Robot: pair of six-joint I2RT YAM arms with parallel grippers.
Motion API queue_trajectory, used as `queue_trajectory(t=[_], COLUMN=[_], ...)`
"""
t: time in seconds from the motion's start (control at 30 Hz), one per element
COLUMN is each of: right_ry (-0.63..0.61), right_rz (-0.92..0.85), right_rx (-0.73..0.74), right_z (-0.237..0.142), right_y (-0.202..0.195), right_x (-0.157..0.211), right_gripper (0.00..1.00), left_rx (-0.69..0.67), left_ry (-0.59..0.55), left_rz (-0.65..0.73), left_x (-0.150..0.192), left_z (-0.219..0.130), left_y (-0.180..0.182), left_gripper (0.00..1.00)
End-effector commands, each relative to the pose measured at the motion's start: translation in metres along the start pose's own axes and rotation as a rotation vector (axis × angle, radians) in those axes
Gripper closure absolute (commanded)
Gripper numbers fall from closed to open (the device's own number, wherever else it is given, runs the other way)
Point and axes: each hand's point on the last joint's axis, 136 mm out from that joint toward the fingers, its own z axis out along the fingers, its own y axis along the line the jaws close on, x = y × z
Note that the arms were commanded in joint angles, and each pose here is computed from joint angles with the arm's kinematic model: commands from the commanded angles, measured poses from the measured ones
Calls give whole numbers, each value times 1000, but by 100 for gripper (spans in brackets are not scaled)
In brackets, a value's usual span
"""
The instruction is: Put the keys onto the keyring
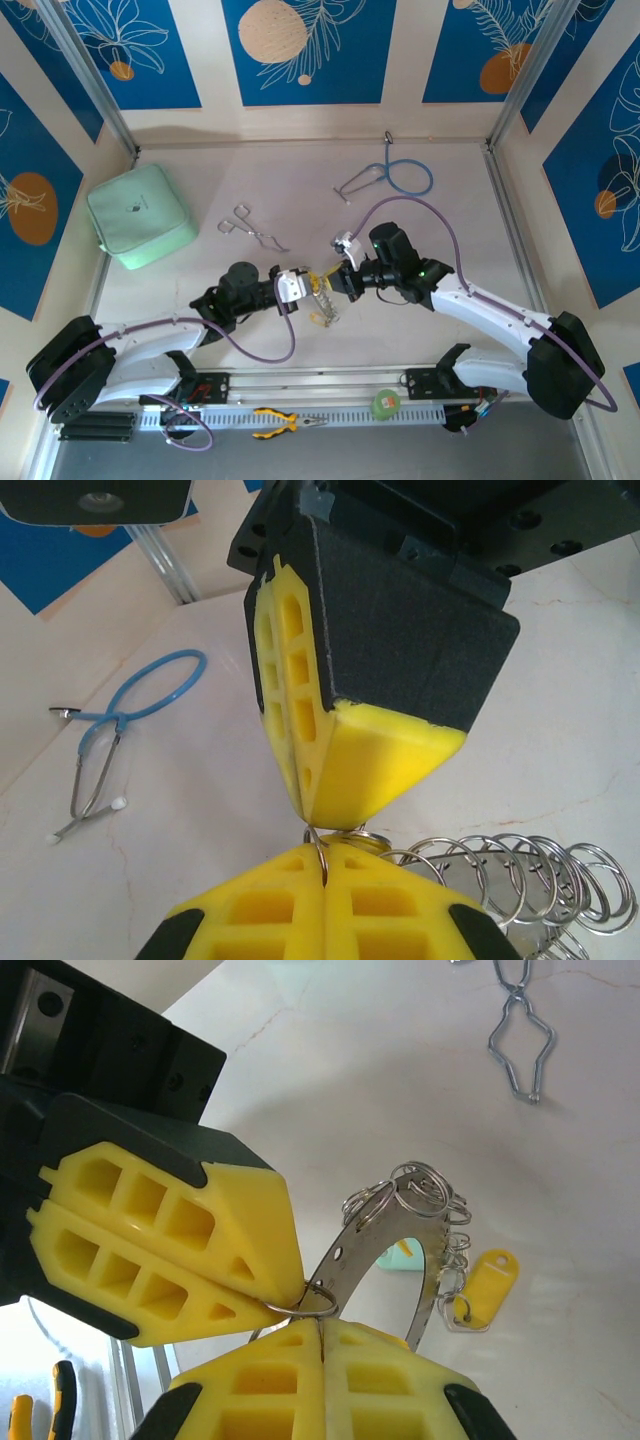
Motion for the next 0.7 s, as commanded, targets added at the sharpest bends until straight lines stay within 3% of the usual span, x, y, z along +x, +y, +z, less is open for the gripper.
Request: queue_trajectory(t=[0.0, 0.4, 0.67], right_ry=[-47, -80, -43], right_rz=[34, 80, 82], right_rx=[32, -114, -159], right_z=[-5, -19, -15], right_y=[-12, -4, 0], right_x=[-15, -20, -12], right_gripper=[100, 100, 100], left_rx=[41, 82, -6], left_ry=[-148, -171, -223], left_rz=[15, 67, 13], left_x=[-35, -36, -44], left_z=[-3, -5, -9], left_y=[-8, -18, -3], left_gripper=[100, 100, 100])
